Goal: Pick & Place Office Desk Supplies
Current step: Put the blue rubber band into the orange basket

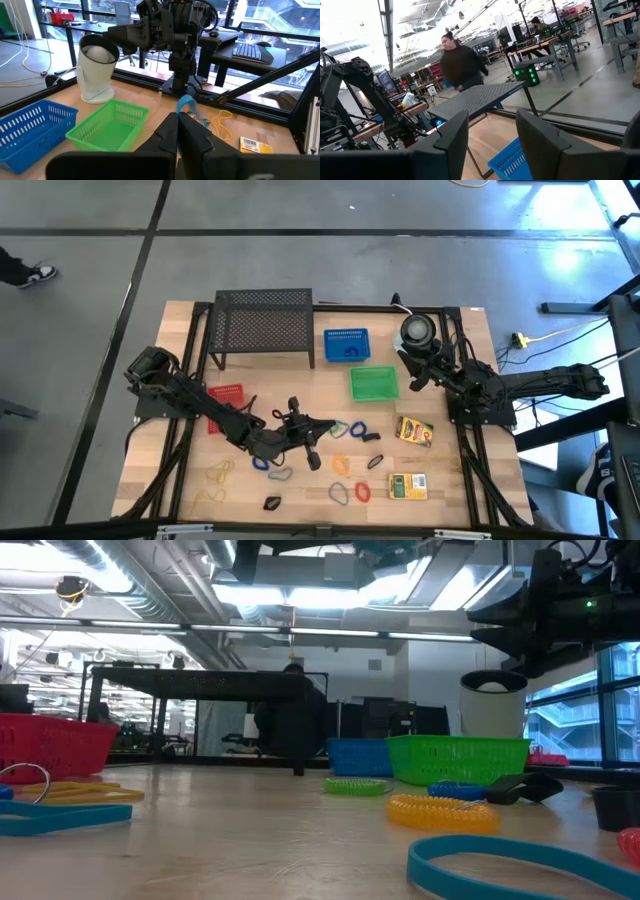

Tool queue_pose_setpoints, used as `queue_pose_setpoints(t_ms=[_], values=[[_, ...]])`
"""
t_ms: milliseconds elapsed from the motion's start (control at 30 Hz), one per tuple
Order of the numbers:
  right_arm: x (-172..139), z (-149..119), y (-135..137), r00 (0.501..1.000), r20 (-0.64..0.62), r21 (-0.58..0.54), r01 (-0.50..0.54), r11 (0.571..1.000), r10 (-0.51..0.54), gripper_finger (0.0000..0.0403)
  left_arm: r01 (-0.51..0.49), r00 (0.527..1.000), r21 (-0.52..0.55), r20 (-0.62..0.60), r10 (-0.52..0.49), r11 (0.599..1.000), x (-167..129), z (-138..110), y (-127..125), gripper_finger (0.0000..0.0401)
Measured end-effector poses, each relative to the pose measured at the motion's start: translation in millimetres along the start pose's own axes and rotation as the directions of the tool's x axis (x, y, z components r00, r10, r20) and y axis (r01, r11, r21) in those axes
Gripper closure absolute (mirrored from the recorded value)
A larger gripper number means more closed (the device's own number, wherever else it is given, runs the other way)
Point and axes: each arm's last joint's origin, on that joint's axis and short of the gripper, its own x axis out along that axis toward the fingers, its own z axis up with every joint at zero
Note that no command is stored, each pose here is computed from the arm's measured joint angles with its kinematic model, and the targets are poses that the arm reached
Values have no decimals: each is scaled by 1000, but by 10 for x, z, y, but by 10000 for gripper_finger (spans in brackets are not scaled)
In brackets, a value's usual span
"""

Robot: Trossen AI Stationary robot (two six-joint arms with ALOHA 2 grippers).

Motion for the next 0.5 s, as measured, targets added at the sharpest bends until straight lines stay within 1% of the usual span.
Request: queue_pose_setpoints(t_ms=[133, 267, 367, 500], values=[[0, 0, 0, 1000, 0, 0, 0, 1000, 0, 237, -10, 1000, -6, -29, 10, 1000, 0, -38, 10, 398], [0, 0, 0, 1000, 0, 0, 0, 1000, 0, 237, -91, 988, 19, -127, 93, 996, -20, -180, 88, 398], [0, 0, 0, 1000, 0, 0, 0, 1000, 0, 236, -154, 961, 30, -229, 157, 988, -96, -226, 212, 398], [0, 0, 0, 1000, 0, 0, 0, 1000, 0, 236, -242, 900, -4, -375, 223, 970, -307, -137, 449, 398]])
